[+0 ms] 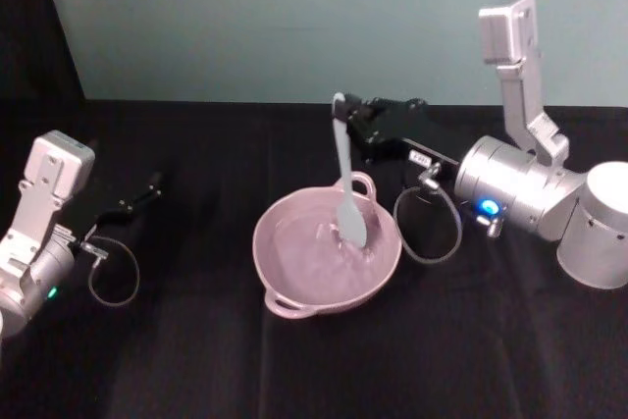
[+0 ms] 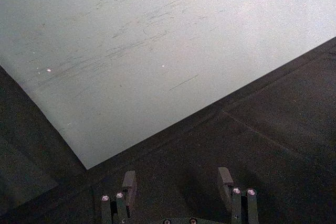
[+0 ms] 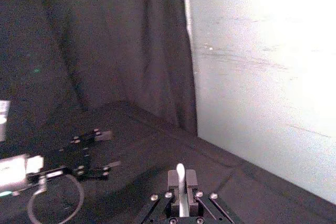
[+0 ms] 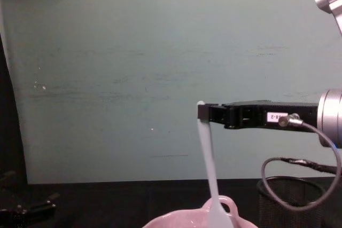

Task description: Use the one hand to pick up the spoon and stir the clear water in the bowl.

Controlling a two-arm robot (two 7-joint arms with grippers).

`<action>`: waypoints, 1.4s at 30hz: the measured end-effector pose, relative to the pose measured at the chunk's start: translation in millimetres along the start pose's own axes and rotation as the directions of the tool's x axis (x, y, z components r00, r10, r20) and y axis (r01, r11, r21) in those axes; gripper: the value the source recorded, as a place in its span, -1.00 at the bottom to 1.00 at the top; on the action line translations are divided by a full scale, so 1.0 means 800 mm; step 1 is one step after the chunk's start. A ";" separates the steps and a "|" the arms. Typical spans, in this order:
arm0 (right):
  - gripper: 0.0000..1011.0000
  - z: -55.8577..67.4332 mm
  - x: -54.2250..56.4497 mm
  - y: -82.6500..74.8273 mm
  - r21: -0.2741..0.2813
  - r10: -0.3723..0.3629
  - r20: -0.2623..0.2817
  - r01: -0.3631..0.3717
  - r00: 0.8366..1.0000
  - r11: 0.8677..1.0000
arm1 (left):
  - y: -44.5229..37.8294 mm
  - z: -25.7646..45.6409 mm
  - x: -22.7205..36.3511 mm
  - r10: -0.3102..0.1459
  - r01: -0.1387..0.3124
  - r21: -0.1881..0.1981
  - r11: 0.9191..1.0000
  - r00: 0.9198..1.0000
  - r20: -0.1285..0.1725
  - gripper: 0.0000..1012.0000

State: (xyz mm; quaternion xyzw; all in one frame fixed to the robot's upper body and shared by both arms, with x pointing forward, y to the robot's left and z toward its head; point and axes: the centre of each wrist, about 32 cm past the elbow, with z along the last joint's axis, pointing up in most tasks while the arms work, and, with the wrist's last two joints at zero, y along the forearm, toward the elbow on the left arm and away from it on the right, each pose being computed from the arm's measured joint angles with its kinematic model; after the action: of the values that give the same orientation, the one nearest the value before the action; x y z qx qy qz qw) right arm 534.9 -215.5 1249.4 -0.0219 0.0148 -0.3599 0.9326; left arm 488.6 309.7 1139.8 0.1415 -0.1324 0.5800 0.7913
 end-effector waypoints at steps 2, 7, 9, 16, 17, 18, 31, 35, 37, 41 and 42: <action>-0.83 -0.001 -0.010 0.000 -0.001 0.018 0.000 -0.018 1.000 1.000 | 0.000 0.0000 0.0000 0.000 0.000 0.000 1.000 1.000 0.000 1.00; -0.83 -0.005 -0.029 0.005 -0.002 0.064 -0.011 -0.064 0.998 0.998 | 0.000 0.0000 0.0000 0.000 0.000 0.000 1.000 1.000 0.000 1.00; -0.83 -0.006 -0.038 0.011 -0.002 0.092 -0.016 -0.092 0.996 0.996 | 0.000 0.0000 0.0000 0.000 0.000 0.000 1.000 1.000 0.000 1.00; -0.83 -0.004 -0.056 0.030 0.012 0.154 -0.020 -0.154 0.988 0.988 | 0.000 0.0000 0.0000 0.000 0.000 0.000 1.000 1.000 0.000 1.00; -0.83 -0.004 -0.056 0.031 0.012 0.157 -0.021 -0.157 0.987 0.988 | 0.000 0.0000 0.0000 0.000 0.000 0.000 1.000 1.000 0.000 1.00; -0.83 -0.004 -0.057 0.035 0.016 0.161 -0.022 -0.160 0.987 0.987 | 0.000 0.0000 0.0000 0.000 0.000 0.000 1.000 1.000 0.000 1.00; -0.83 -0.017 -0.036 0.058 0.044 0.124 -0.078 -0.121 0.989 0.992 | 0.000 0.0000 0.0000 0.000 0.000 0.000 1.000 1.000 0.000 1.00; -0.83 -0.021 -0.023 0.055 0.047 0.085 -0.091 -0.081 0.992 0.996 | 0.000 0.0000 0.0000 0.000 0.000 0.000 1.000 1.000 0.000 1.00; -0.83 -0.021 -0.017 0.051 0.046 0.063 -0.092 -0.059 0.994 0.997 | 0.000 0.0000 0.0000 0.000 0.000 0.000 1.000 1.000 0.000 1.00; -0.83 -0.024 0.001 0.034 0.037 -0.011 -0.094 0.014 0.995 0.999 | 0.000 0.0000 0.0000 0.000 0.000 0.000 1.000 1.000 0.000 1.00; -0.83 -0.024 0.004 0.030 0.036 -0.022 -0.094 0.026 0.995 0.999 | 0.000 0.0000 0.0000 0.000 0.000 0.000 1.000 1.000 0.000 1.00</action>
State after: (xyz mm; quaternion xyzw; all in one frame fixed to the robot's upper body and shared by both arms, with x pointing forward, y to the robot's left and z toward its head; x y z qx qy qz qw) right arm 552.4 -200.0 1228.9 0.0121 0.0513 -0.3720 0.9267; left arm 488.6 309.7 1139.8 0.1415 -0.1324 0.5799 0.7913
